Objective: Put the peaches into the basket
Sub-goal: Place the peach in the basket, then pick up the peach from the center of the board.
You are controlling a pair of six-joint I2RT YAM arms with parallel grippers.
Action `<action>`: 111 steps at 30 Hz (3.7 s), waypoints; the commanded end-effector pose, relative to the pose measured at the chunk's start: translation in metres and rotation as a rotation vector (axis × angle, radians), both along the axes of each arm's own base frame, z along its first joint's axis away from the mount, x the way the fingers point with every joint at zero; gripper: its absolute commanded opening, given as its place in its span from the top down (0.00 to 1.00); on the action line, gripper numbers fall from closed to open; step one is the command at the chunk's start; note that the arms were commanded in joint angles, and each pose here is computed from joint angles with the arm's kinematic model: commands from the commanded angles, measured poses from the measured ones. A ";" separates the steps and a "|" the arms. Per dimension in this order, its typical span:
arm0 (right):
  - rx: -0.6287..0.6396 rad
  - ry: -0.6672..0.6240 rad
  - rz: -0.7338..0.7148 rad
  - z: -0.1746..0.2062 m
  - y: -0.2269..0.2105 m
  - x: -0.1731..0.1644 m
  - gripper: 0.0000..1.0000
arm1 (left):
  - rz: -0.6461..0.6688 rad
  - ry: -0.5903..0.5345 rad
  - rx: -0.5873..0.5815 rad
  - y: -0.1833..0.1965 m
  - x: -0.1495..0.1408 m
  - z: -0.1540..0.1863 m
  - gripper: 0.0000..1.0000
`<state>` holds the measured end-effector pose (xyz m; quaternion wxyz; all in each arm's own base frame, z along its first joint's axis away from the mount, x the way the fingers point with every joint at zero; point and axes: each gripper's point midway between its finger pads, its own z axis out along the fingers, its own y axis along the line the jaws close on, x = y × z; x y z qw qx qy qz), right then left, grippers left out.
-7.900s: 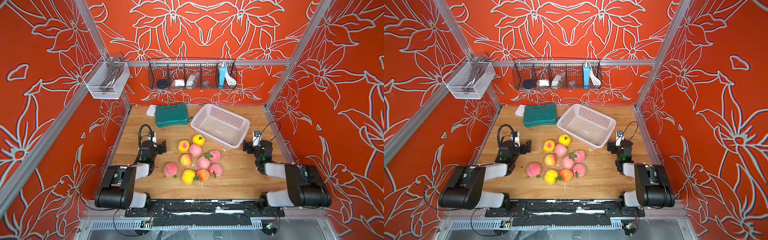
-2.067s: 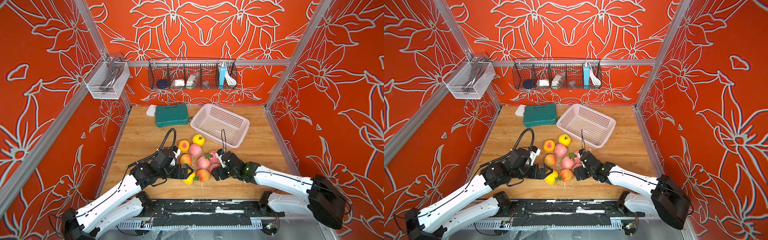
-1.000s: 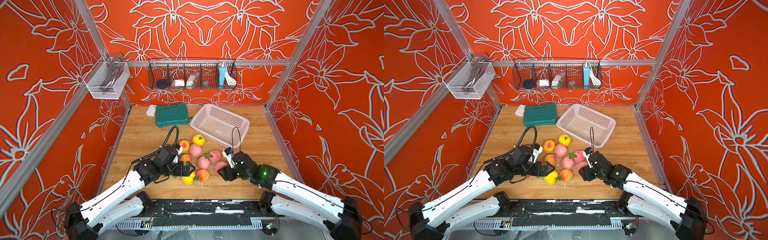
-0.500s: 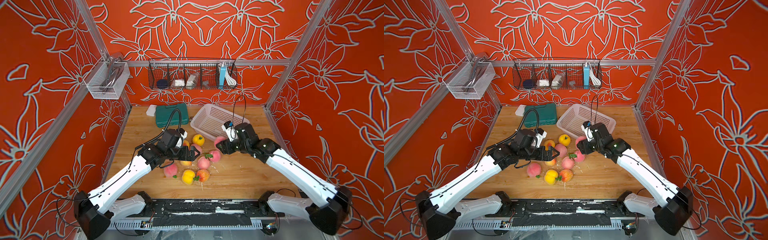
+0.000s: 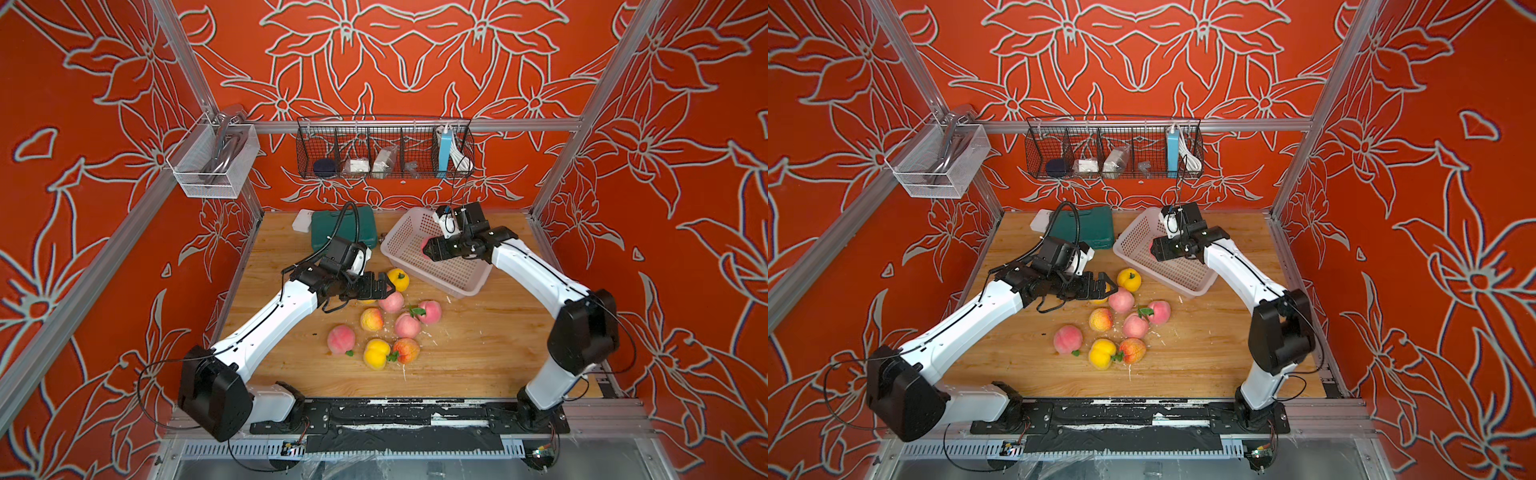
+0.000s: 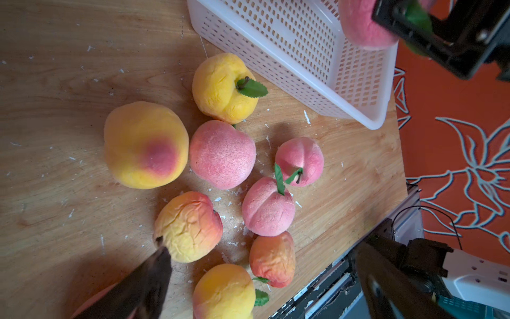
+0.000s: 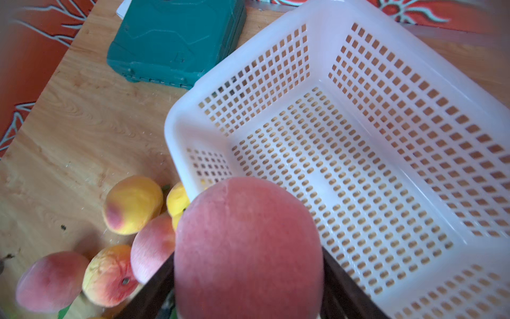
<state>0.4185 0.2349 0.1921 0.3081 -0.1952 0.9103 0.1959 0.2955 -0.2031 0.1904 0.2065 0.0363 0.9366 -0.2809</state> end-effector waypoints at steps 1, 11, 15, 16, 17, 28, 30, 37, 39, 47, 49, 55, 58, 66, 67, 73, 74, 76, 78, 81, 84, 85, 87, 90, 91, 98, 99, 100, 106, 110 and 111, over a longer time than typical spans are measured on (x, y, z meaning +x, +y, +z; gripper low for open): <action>0.004 0.008 0.038 -0.013 0.014 0.019 0.38 | -0.017 -0.034 0.001 -0.002 0.014 0.004 0.02; -0.013 0.070 0.035 -0.064 0.029 0.048 0.39 | -0.036 0.010 0.006 -0.008 0.022 -0.014 0.02; -0.023 0.080 0.032 -0.077 0.031 0.055 0.39 | -0.033 0.015 0.024 -0.005 0.021 -0.019 0.02; -0.028 0.086 0.035 -0.081 0.031 0.057 0.39 | -0.031 0.013 0.027 -0.004 0.021 -0.020 0.02; -0.030 0.091 0.034 -0.084 0.032 0.059 0.39 | -0.026 0.015 0.029 -0.004 0.022 -0.021 0.02; -0.041 0.134 0.023 -0.115 0.039 0.071 0.39 | -0.013 0.036 0.017 -0.005 0.022 -0.028 0.02; -0.048 0.137 0.023 -0.119 0.039 0.071 0.40 | -0.011 0.035 0.019 -0.004 0.021 -0.029 0.02; -0.069 0.164 0.024 -0.134 0.041 0.066 0.39 | 0.004 0.042 0.032 0.002 0.015 -0.034 0.02; -0.070 0.170 0.025 -0.137 0.043 0.065 0.37 | 0.012 0.046 0.029 0.003 0.013 -0.034 0.02; -0.080 0.170 0.023 -0.135 0.045 0.063 0.26 | 0.033 0.044 0.020 0.010 0.006 -0.032 0.02; -0.084 0.168 0.021 -0.132 0.044 0.063 0.24 | 0.033 0.049 0.021 0.012 0.004 -0.031 0.02; -0.090 0.149 0.011 -0.117 0.042 0.060 0.16 | 0.046 0.038 0.008 0.015 -0.003 -0.023 0.02; -0.087 0.141 0.012 -0.109 0.042 0.057 0.13 | 0.048 0.034 0.004 0.017 -0.007 -0.017 0.02; -0.092 0.072 0.015 -0.068 0.044 0.049 0.10 | 0.050 0.023 0.019 0.027 -0.024 -0.008 0.02; -0.095 0.064 0.016 -0.062 0.044 0.047 0.09 | 0.052 0.023 0.023 0.028 -0.026 -0.008 0.02; -0.093 0.003 0.018 -0.019 0.043 0.030 0.09 | 0.071 0.024 0.064 0.042 -0.040 -0.006 0.02; -0.098 -0.009 0.021 -0.012 0.042 0.023 0.09 | 0.075 0.027 0.076 0.045 -0.043 -0.007 0.02; -0.099 -0.033 0.028 0.002 0.039 0.010 0.09 | 0.084 0.033 0.095 0.050 -0.048 -0.008 0.02; -0.095 -0.056 0.029 0.016 0.035 -0.006 0.09 | 0.098 0.037 0.106 0.055 -0.053 -0.010 0.02; -0.095 -0.087 0.035 0.029 0.029 -0.034 0.08 | 0.115 0.047 0.109 0.059 -0.059 -0.016 0.02; -0.086 -0.099 0.040 0.035 0.020 -0.063 0.08 | 0.141 0.058 0.146 0.068 -0.063 -0.025 0.02; -0.084 -0.100 0.043 0.036 0.017 -0.072 0.07 | 0.148 0.059 0.155 0.070 -0.064 -0.027 0.02; -0.052 -0.099 0.064 0.040 0.012 -0.093 0.07 | 0.165 0.070 0.171 0.075 -0.067 -0.034 0.02; -0.020 -0.086 0.084 0.040 0.004 -0.118 0.06 | 0.191 0.087 0.188 0.080 -0.069 -0.044 0.02; -0.016 -0.083 0.090 0.039 0.002 -0.125 0.06 | 0.196 0.090 0.192 0.081 -0.069 -0.046 0.02; 0.016 -0.045 0.141 0.023 0.006 -0.179 0.05 | 0.254 0.108 0.273 0.097 -0.066 -0.058 0.02; 0.027 -0.043 0.144 0.021 0.008 -0.184 0.05 | 0.261 0.117 0.283 0.099 -0.066 -0.061 0.02; 0.037 -0.040 0.144 0.017 0.009 -0.189 0.04 | 0.269 0.126 0.292 0.102 -0.066 -0.064 0.02; 0.054 -0.018 0.182 0.001 0.016 -0.212 0.03 | 0.304 0.163 0.308 0.110 -0.069 -0.075 0.02; 0.061 -0.014 0.207 -0.002 0.024 -0.217 0.03 | 0.311 0.206 0.304 0.108 -0.072 -0.085 0.02; 0.065 -0.016 0.208 -0.001 0.026 -0.217 0.03 | 0.313 0.215 0.303 0.107 -0.072 -0.088 0.02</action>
